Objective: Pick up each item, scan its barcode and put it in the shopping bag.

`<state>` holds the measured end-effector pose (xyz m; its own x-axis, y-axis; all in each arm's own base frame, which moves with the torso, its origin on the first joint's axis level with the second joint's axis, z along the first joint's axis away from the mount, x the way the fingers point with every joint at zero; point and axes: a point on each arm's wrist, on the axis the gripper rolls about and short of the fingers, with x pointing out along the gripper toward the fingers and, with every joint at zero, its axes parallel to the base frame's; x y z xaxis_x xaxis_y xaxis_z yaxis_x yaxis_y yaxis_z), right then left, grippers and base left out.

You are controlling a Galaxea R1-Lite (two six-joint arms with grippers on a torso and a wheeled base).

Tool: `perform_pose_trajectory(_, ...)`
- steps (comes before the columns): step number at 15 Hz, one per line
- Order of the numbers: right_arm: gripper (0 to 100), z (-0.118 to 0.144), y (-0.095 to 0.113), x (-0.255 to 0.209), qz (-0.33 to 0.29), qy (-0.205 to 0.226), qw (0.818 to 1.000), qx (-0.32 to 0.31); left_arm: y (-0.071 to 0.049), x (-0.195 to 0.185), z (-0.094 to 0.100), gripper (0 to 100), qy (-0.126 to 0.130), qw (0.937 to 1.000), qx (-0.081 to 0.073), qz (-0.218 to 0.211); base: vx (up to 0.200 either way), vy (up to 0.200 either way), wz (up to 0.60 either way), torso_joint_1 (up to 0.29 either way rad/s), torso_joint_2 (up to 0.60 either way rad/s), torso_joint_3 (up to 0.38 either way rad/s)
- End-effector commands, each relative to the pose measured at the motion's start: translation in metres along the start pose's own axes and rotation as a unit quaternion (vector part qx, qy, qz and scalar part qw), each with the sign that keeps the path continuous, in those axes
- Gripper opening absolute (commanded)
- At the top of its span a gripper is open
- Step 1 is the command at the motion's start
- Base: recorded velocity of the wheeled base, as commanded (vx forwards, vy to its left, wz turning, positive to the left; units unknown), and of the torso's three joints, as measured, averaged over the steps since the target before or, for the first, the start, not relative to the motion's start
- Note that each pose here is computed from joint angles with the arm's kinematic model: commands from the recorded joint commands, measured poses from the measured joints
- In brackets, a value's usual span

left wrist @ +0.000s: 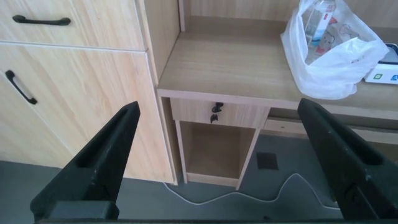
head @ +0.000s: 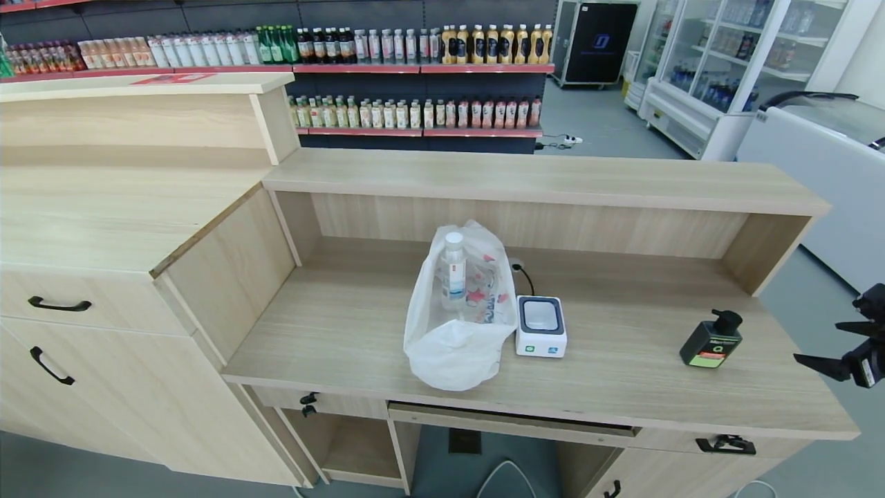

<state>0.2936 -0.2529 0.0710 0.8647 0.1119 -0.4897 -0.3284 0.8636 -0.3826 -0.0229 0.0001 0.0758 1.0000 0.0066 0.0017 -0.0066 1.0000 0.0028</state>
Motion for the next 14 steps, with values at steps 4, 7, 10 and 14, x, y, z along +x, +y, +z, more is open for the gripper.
perform_pose_trajectory(4, 100, -0.006, 0.009, 0.04, 0.049, -0.018, 0.999, 0.001, 0.0, 0.0, 0.0, 100, -0.001, 1.0, 0.0, 0.001, 0.0, 0.0, 0.0, 0.0, 0.0, 0.0)
perform_pose_trajectory(7, 100, 0.001, 0.011, 0.061, 0.072, -0.041, 0.997, -0.002, 0.0, 0.0, 0.0, 100, -0.001, 1.0, 0.0, 0.001, 0.0, 0.0, 0.0, 0.0, 0.0, 0.0)
perform_pose_trajectory(10, 100, 0.004, 0.017, 0.08, 0.09, -0.047, 0.995, -0.009, 0.0, 0.0, 0.0, 100, 0.0, 1.0, 0.0, 0.001, 0.0, 0.0, 0.0, 0.0, 0.0, 0.0)
perform_pose_trajectory(14, 100, 0.005, 0.024, 0.094, 0.103, -0.051, 0.993, -0.015, 0.0, 0.0, 0.0, 100, 0.0, 1.0, 0.0, 0.001, 0.0, 0.0, 0.0, 0.0, 0.0, 0.0)
